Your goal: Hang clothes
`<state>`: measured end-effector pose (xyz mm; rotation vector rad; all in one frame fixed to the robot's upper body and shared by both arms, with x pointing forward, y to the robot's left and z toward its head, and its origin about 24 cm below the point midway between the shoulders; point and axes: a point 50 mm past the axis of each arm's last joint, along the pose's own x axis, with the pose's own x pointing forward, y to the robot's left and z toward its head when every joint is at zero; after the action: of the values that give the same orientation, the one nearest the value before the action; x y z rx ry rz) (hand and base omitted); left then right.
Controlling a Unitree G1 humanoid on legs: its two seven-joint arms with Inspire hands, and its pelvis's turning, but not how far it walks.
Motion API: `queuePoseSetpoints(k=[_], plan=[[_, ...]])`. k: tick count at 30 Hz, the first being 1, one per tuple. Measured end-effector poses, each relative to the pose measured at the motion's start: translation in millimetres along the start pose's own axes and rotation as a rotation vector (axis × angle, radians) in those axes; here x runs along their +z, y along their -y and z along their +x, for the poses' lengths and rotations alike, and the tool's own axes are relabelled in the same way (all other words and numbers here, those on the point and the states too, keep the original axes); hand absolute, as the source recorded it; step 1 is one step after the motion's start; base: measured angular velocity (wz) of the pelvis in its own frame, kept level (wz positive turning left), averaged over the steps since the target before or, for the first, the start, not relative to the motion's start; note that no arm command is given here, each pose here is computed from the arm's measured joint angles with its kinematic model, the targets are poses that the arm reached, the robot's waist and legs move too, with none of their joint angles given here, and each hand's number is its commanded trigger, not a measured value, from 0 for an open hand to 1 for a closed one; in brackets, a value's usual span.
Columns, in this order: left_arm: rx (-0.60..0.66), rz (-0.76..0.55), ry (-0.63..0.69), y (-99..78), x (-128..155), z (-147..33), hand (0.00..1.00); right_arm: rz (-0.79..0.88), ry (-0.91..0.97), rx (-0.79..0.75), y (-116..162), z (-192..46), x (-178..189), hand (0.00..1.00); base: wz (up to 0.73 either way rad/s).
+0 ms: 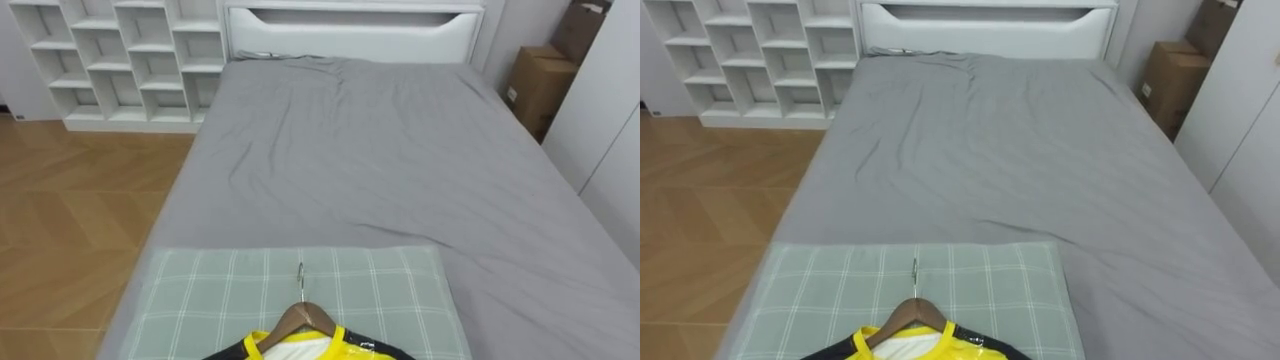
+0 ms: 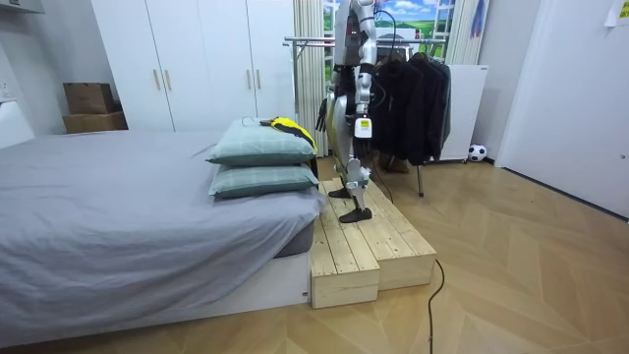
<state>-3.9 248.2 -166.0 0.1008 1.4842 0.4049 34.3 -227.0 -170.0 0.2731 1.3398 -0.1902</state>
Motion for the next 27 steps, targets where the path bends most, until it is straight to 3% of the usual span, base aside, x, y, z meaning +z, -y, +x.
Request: queuePoseSetpoints(k=[15, 27], plan=[[0.114, -0.126, 0.13, -5.4, 24, -2.1, 0.0, -0.098, 0.009, -0.039, 1, 0, 7, 0.0, 0.0], [0.359, -0.246, 0.194, -29.4, 34, -7.5, 0.0, -0.123, 0.009, -0.089, 9, -2, 6, 0.0, 0.0]])
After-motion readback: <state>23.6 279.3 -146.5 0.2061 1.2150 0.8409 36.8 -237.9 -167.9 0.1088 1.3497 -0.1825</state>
